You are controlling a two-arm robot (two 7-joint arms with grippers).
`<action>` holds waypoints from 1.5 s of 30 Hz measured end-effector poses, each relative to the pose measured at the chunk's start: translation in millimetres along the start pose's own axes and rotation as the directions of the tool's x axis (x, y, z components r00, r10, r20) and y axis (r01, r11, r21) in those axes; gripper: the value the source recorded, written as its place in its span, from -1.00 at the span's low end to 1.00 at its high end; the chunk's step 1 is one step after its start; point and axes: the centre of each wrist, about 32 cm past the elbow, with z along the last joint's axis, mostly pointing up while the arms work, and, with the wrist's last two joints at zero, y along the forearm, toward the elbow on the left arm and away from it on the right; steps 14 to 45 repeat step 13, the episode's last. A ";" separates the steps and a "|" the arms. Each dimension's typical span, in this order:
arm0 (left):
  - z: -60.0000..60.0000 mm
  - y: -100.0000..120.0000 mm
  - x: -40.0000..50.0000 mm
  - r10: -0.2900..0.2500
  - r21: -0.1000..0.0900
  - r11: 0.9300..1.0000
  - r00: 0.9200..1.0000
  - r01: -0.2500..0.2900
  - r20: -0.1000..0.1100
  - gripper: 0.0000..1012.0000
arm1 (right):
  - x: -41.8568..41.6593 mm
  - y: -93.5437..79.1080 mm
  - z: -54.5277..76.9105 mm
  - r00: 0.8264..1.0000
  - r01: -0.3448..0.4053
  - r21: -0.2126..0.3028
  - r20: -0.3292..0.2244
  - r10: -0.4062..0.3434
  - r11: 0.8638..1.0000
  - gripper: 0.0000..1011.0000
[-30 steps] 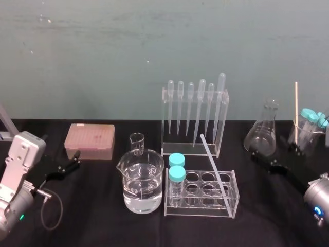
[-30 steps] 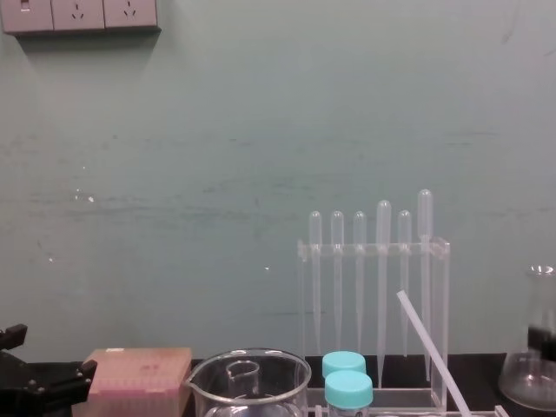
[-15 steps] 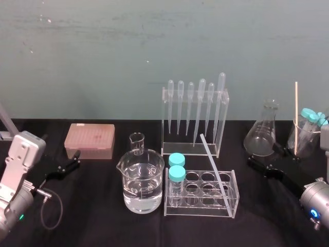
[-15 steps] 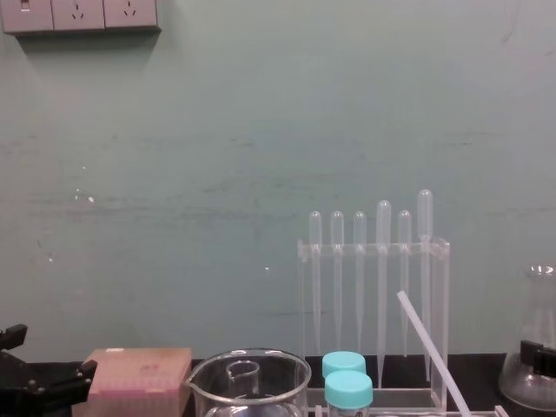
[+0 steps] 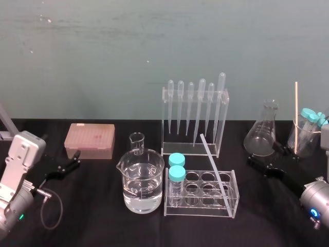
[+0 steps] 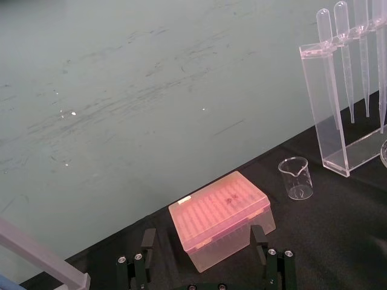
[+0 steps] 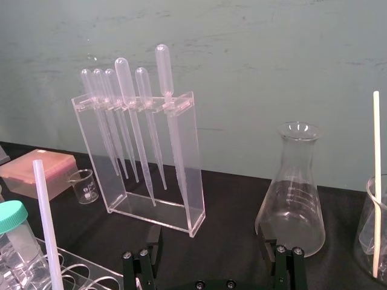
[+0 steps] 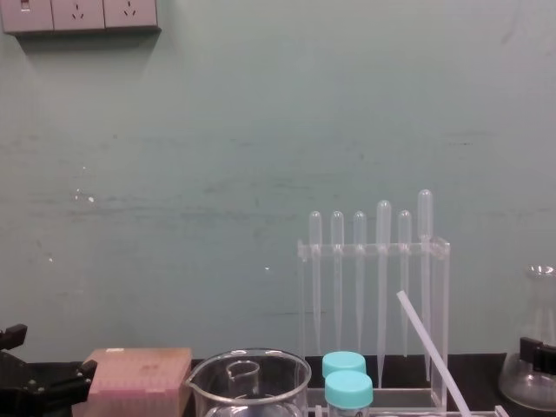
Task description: Pick up the stirring rod with one hand, then place it down.
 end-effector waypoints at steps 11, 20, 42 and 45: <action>0.0 0.0 0.0 0.000 0.000 1.000 1.000 0.000 0.000 0.98 | 0.2 0.0 0.2 1.000 0.000 0.001 0.001 0.000 1.000 0.98; 0.0 0.0 0.0 0.000 0.000 1.000 1.000 0.000 0.000 0.98 | 0.3 -0.1 0.2 1.000 0.000 0.001 0.001 0.000 1.000 0.98; 0.0 0.0 0.0 0.000 0.000 1.000 1.000 0.000 0.000 0.98 | 0.3 -0.1 0.2 1.000 0.000 0.001 0.001 0.000 1.000 0.98; 0.0 0.0 0.0 0.000 0.000 1.000 1.000 0.000 0.000 0.98 | 0.3 -0.1 0.2 1.000 0.000 0.001 0.001 0.000 1.000 0.98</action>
